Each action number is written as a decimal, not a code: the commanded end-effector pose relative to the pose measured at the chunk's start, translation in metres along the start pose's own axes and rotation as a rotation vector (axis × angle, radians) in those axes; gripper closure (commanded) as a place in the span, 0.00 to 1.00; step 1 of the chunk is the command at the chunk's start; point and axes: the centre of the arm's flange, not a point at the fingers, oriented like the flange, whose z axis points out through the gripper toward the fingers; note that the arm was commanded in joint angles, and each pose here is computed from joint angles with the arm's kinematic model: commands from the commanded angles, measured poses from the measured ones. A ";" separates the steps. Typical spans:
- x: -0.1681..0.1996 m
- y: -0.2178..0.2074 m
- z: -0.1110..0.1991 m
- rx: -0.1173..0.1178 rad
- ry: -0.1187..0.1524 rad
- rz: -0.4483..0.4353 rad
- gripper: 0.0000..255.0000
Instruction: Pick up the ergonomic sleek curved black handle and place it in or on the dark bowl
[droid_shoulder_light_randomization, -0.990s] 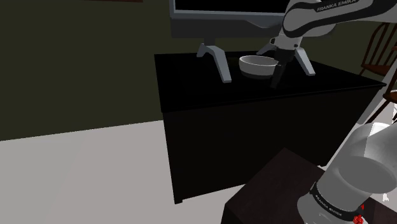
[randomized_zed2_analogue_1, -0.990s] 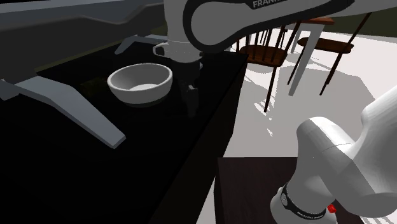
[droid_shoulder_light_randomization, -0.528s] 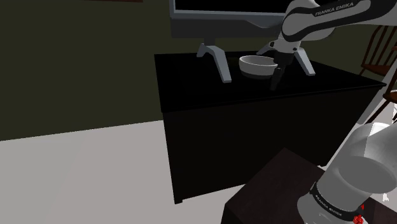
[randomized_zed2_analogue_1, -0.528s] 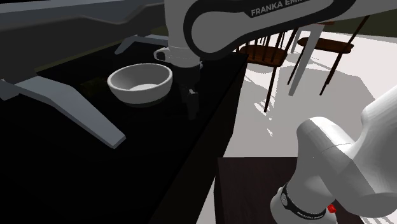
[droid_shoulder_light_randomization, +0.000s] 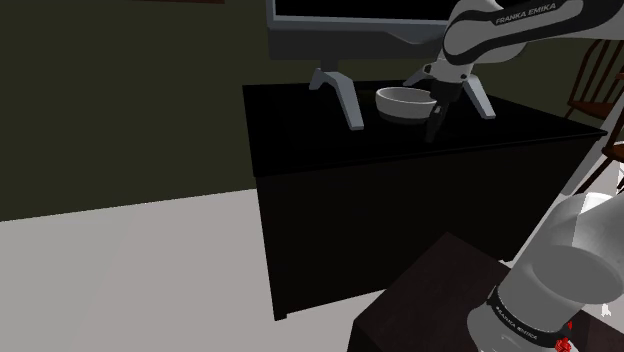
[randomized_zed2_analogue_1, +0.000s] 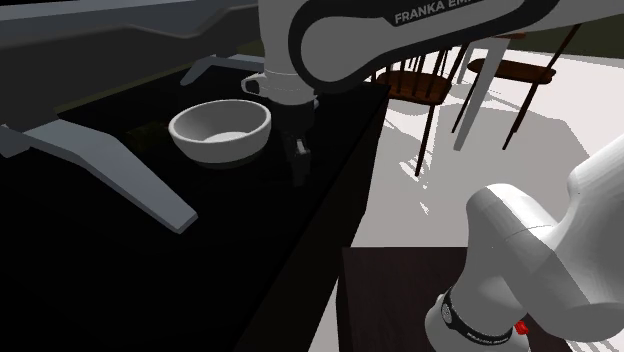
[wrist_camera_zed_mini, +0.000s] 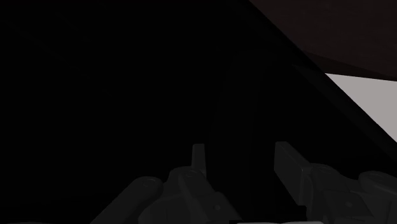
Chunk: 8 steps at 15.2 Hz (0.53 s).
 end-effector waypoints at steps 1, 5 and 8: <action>0.000 -0.001 0.002 0.003 -0.004 -0.001 1.00; 0.000 -0.001 -0.003 0.003 -0.004 -0.001 1.00; 0.000 -0.001 -0.019 0.003 -0.004 -0.001 1.00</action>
